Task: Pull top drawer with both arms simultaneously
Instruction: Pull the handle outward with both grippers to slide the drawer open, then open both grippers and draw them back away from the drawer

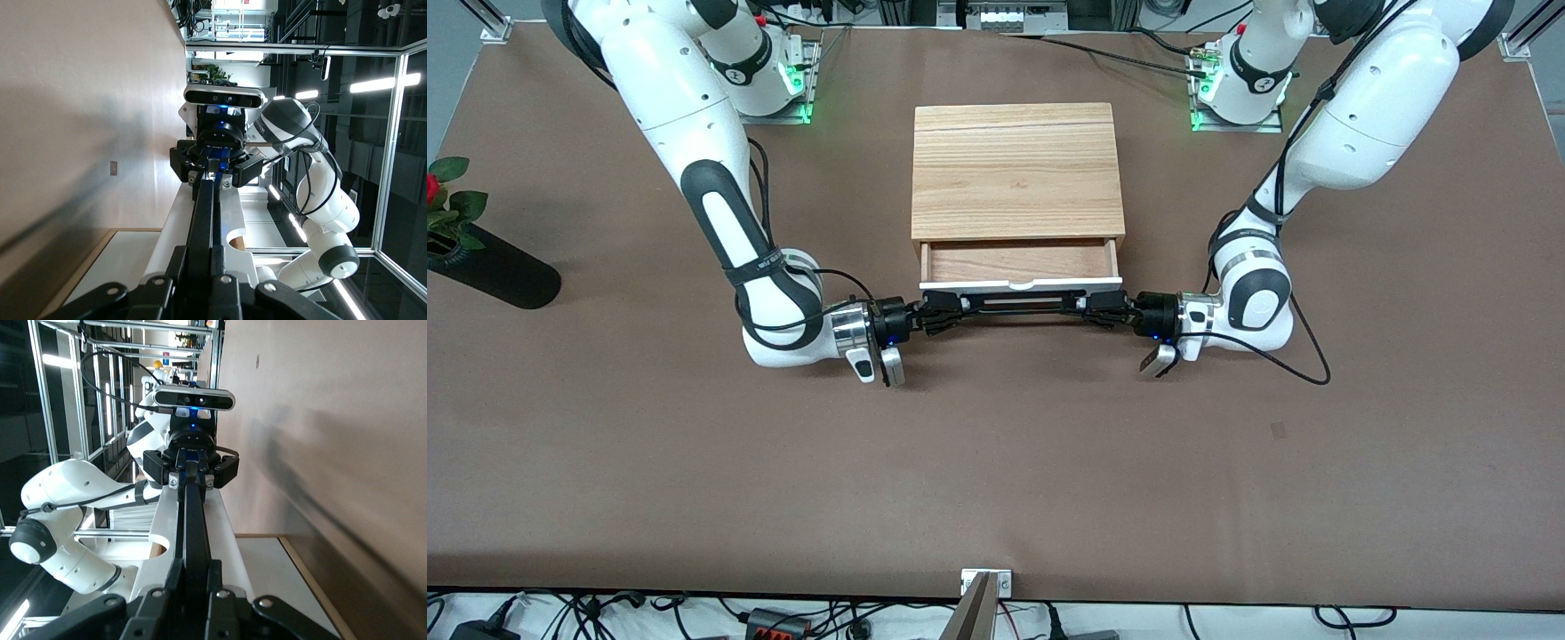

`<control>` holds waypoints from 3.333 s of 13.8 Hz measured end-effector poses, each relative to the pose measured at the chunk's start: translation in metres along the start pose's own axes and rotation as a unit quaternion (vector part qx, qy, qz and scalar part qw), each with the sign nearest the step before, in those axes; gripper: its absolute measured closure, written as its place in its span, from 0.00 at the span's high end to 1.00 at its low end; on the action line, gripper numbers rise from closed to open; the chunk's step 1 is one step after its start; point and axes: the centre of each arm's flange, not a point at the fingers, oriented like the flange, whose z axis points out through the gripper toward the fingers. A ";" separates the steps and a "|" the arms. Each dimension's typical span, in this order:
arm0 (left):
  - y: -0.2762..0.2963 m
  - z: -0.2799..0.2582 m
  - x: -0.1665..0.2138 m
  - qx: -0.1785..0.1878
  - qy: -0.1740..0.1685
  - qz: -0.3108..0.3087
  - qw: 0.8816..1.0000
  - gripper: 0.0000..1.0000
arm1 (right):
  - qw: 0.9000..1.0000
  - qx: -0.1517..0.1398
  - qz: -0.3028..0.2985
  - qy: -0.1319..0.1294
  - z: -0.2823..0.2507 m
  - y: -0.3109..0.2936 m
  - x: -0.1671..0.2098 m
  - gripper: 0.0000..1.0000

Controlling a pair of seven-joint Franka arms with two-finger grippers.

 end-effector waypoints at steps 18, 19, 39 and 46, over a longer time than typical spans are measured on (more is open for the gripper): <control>-0.005 -0.018 0.013 0.009 0.012 -0.026 1.000 1.00 | 0.999 -0.008 0.007 0.046 -0.042 -0.017 0.033 0.95; 0.001 -0.021 0.017 0.016 0.005 -0.030 0.999 1.00 | 0.999 -0.013 0.021 0.049 -0.050 -0.019 0.038 0.96; 0.261 -0.113 0.069 0.650 -0.170 -0.069 0.737 1.00 | 0.826 -0.501 0.194 0.171 -0.374 -0.211 0.084 1.00; 0.419 -0.152 0.010 0.727 -0.089 -0.027 0.681 1.00 | 0.787 -0.547 0.203 0.199 -0.397 -0.237 0.077 1.00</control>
